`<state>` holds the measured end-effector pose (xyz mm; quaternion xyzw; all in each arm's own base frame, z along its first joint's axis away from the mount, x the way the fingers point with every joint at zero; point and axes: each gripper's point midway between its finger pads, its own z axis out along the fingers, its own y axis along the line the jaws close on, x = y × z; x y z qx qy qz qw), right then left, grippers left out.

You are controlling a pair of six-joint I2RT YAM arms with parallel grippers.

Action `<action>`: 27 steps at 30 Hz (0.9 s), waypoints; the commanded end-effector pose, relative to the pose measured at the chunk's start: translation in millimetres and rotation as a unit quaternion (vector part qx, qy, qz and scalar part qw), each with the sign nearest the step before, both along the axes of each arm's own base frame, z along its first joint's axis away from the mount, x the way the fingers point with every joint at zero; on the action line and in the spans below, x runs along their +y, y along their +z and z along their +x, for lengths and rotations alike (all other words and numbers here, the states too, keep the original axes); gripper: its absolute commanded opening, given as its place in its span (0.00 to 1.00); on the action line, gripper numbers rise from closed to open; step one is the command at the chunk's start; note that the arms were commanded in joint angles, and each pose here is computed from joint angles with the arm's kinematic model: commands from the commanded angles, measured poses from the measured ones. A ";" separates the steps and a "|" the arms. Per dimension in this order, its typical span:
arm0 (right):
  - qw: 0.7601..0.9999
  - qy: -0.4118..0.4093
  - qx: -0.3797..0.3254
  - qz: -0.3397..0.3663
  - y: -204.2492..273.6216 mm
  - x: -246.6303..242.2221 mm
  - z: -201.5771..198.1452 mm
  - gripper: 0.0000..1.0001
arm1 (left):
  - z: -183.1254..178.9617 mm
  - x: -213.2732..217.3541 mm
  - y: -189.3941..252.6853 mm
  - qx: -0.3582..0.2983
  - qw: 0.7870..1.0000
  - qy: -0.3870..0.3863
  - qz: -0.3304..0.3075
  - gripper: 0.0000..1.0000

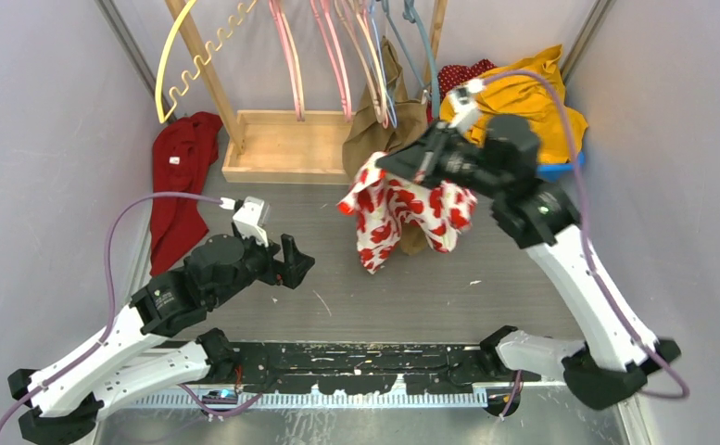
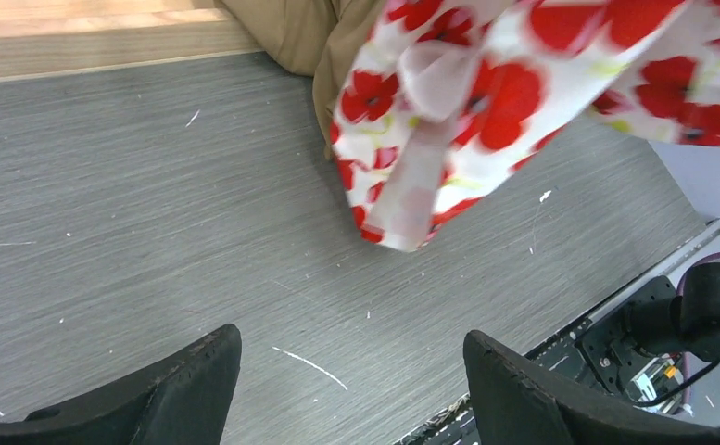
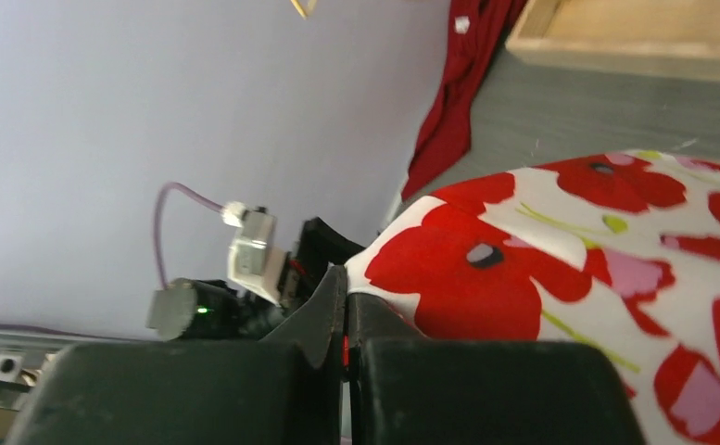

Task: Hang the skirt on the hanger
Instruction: Place the skirt at the center of the board.

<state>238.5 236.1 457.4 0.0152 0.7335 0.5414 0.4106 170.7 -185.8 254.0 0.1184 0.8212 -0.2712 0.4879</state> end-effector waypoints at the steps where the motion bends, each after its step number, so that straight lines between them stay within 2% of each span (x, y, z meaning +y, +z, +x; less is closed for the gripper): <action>1: 0.997 0.000 -0.067 -0.034 7.2 40.8 4.0 0.01 | -0.1 13.3 23.9 -0.018 0.999 0.022 -0.017 0.88; 5: 0.995 0.028 -0.076 -0.062 -9.7 94.4 1.8 0.01 | -5.1 26.9 25.9 -0.016 0.999 0.039 -0.020 0.88; 6: 0.994 0.035 -0.077 -0.072 -15.6 105.4 0.2 0.01 | -6.3 29.8 25.8 -0.015 0.999 0.043 -0.023 0.85; 11: 0.992 0.056 -0.068 -0.088 -50.2 142.4 -8.4 0.01 | -9.5 44.7 20.1 -0.008 0.997 0.068 -0.022 0.84; 15: 0.991 0.067 -0.060 -0.097 -61.3 152.8 -10.8 0.01 | -7.1 44.9 14.1 -0.003 0.997 0.075 -0.014 0.87; 17: 0.991 0.070 -0.055 -0.101 -66.9 153.9 -12.2 0.01 | -6.3 46.4 16.1 -0.009 0.997 0.080 -0.021 0.98; 18: 0.991 0.070 -0.052 -0.102 -69.7 153.7 -12.2 0.01 | -6.0 48.0 18.9 -0.015 0.996 0.082 -0.027 1.00; 27: 0.989 0.079 -0.027 -0.119 -92.5 161.4 -10.8 0.01 | -9.0 47.7 39.4 -0.080 0.994 0.048 -0.050 0.99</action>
